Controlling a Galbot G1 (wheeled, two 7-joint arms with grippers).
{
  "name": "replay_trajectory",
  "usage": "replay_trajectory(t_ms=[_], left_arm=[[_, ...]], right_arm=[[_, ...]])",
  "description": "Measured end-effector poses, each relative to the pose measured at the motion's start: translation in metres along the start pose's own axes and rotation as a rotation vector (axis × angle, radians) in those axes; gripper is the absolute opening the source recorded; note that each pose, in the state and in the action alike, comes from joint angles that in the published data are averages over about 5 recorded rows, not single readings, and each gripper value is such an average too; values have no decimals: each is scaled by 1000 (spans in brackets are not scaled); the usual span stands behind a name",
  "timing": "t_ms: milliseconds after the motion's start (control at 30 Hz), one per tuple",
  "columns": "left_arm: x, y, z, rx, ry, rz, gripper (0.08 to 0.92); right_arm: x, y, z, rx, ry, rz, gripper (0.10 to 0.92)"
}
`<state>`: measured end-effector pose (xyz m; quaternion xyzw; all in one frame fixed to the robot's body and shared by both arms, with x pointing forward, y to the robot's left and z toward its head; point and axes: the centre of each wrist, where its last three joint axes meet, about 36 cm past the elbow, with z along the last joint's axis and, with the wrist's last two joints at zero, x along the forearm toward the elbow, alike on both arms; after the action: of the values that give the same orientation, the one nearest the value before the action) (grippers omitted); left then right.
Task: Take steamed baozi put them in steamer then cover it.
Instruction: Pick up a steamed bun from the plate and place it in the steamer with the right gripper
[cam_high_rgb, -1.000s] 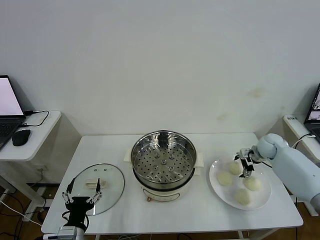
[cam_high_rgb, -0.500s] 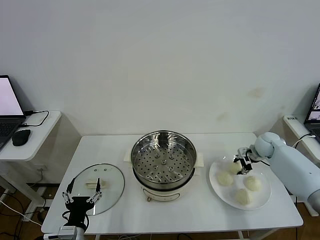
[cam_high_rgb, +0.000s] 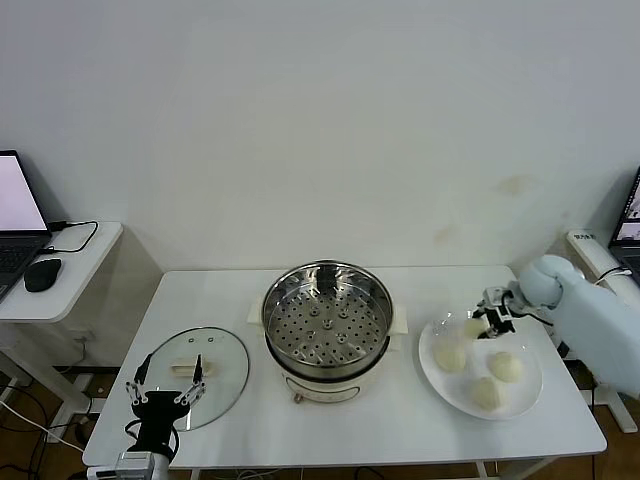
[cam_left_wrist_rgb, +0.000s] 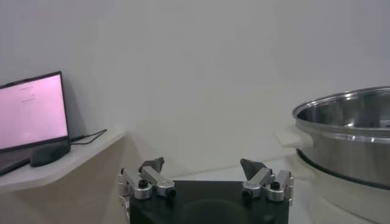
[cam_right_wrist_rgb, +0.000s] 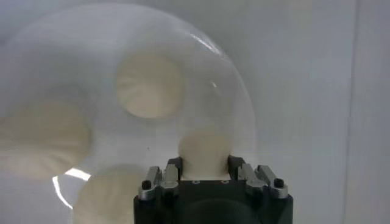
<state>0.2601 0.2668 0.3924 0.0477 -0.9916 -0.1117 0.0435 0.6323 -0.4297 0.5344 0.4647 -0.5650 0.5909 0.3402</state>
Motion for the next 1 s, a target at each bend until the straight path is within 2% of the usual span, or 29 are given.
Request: replay_trajectory(t_ms=[333,500,733,1000], left_arm=[[-3,3,-3,4,-5,12,823],[-4,4,-5,10,-7,14,823],[-3,5,-7,16,-11,7,823],[-2,8,-9,13,-15,-1,823]], right_arm=[[84,-52,-56,123,-113,120,486],[107,-78,-102,210,-191,154,486],[107,-100,-175,362,-283,150,492],[77,-110,-251,571,-304,113,490]])
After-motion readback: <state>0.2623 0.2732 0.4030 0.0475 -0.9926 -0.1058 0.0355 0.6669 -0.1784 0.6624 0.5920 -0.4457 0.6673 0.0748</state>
